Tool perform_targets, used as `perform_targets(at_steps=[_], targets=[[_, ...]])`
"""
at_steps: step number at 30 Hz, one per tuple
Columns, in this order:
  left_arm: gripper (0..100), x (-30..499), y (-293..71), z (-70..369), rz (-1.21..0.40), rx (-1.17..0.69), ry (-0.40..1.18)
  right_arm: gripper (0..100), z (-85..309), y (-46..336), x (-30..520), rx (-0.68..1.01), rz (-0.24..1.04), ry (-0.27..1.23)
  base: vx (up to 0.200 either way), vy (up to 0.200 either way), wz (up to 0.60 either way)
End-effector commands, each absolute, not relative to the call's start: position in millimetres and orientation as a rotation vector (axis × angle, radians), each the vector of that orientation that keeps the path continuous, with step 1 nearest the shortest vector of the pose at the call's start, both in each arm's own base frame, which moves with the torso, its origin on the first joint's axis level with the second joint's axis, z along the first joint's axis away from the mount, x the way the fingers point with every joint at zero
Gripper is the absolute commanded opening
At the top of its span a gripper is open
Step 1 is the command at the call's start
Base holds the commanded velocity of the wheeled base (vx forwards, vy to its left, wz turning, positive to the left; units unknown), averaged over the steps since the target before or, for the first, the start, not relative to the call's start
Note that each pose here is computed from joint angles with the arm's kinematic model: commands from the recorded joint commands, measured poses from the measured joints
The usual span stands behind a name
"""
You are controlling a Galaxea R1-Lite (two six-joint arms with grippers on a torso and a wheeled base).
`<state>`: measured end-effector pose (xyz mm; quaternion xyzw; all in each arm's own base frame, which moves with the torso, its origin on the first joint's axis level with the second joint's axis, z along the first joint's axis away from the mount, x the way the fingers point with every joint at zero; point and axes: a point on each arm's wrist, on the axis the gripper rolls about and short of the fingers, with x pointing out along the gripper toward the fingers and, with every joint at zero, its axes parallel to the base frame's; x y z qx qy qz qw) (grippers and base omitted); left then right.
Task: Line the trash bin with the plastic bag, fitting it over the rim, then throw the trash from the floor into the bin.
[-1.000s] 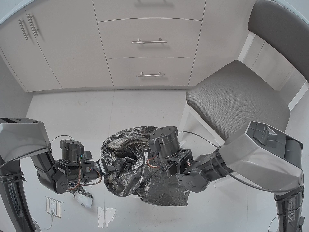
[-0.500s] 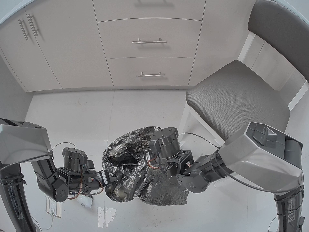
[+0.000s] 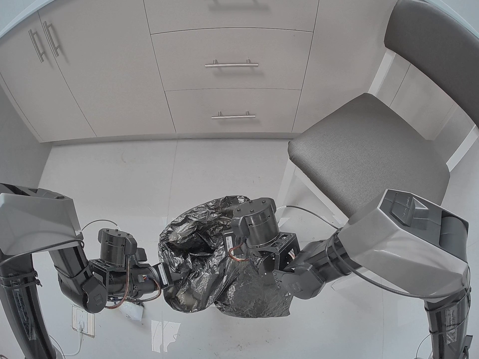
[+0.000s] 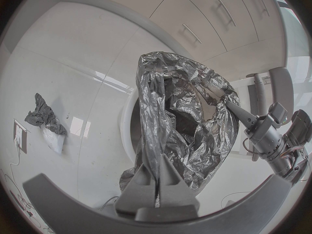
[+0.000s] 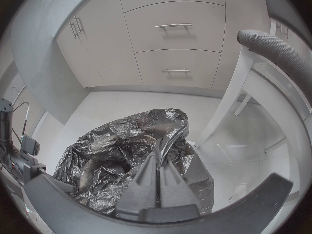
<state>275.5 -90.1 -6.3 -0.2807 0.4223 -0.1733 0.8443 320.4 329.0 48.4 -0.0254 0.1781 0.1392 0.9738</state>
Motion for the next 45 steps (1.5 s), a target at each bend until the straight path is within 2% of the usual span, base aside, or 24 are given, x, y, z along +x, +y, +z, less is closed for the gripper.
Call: perform_targets(at_steps=[1,8,15,19,26,32,45], targets=[[100,276,-89,-7,-0.364,-0.593,0.891,0,49,329,320,-0.050,0.281,0.359,0.000,0.000,0.00],[100,275,-88,-7,-0.361,-0.588,0.889,0,48,331,319,-0.052,0.285,0.360,0.000,0.000,0.00],[100,270,-68,26,-0.326,-0.607,0.734,0,51,331,318,-0.049,0.286,0.355,0.000,0.000,0.00],[100,272,-55,45,-0.287,-0.507,0.616,0,50,329,318,-0.052,0.267,0.354,0.000,0.000,0.00],[100,303,-56,24,-0.090,-0.289,0.547,0,49,330,318,-0.049,0.270,0.341,0.000,0.000,0.00],[100,326,-68,2,-0.111,-0.269,0.561,0,48,329,313,-0.053,0.276,0.342,0.000,0.000,0.00],[100,339,-74,-7,-0.118,-0.273,0.560,0,48,331,311,-0.055,0.286,0.329,0.000,0.000,0.00]])
